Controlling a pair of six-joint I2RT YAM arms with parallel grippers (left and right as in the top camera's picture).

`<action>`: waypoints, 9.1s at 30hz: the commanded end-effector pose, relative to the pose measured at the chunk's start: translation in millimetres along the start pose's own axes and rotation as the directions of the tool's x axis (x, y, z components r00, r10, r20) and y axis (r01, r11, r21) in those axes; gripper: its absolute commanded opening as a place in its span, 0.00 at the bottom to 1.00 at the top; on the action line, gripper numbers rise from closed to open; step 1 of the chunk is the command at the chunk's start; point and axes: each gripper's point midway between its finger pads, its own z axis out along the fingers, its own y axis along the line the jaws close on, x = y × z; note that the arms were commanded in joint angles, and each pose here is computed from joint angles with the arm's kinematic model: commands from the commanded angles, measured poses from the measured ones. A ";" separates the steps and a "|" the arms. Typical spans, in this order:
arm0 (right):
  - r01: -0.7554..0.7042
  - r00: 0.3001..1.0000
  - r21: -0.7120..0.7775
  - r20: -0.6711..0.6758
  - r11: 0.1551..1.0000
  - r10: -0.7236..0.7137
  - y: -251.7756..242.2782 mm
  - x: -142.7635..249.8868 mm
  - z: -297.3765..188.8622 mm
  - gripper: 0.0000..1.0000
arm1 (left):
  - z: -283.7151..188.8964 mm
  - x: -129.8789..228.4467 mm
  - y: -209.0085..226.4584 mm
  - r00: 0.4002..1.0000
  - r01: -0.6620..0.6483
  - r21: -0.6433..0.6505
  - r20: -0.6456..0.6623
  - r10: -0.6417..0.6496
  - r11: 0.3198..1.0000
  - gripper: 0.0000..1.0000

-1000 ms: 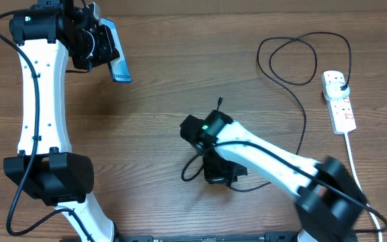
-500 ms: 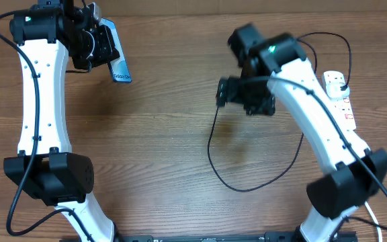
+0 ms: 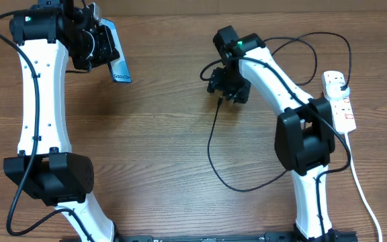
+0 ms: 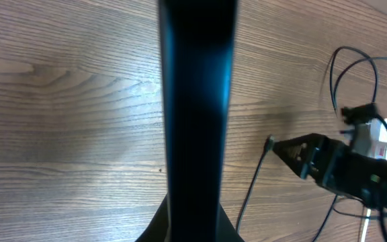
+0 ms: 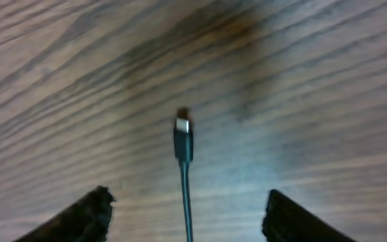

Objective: Plug charger to phone and switch on socket

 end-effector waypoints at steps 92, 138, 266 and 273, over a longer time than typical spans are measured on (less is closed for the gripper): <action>0.706 0.626 -0.694 0.518 0.141 -0.582 102.0 145.8 -335.5 0.04 | -149.9 -0.9 -186.4 0.886 -0.403 0.882 0.308 0.347 0.246 0.04; 0.617 0.713 -0.767 0.451 0.175 -0.537 127.0 131.3 -328.1 0.04 | -147.9 13.4 -207.6 0.919 -0.274 0.926 0.173 0.354 0.260 0.04; 0.574 0.765 -0.787 0.419 0.224 -0.489 131.3 110.3 -323.6 0.04 | -146.8 19.0 -215.6 0.915 -0.264 0.931 0.160 0.369 0.251 0.04; 0.571 0.768 -0.791 0.419 0.220 -0.485 132.4 109.8 -325.1 0.04 | -146.8 19.0 -215.6 0.915 -0.264 0.931 0.160 0.369 0.251 0.04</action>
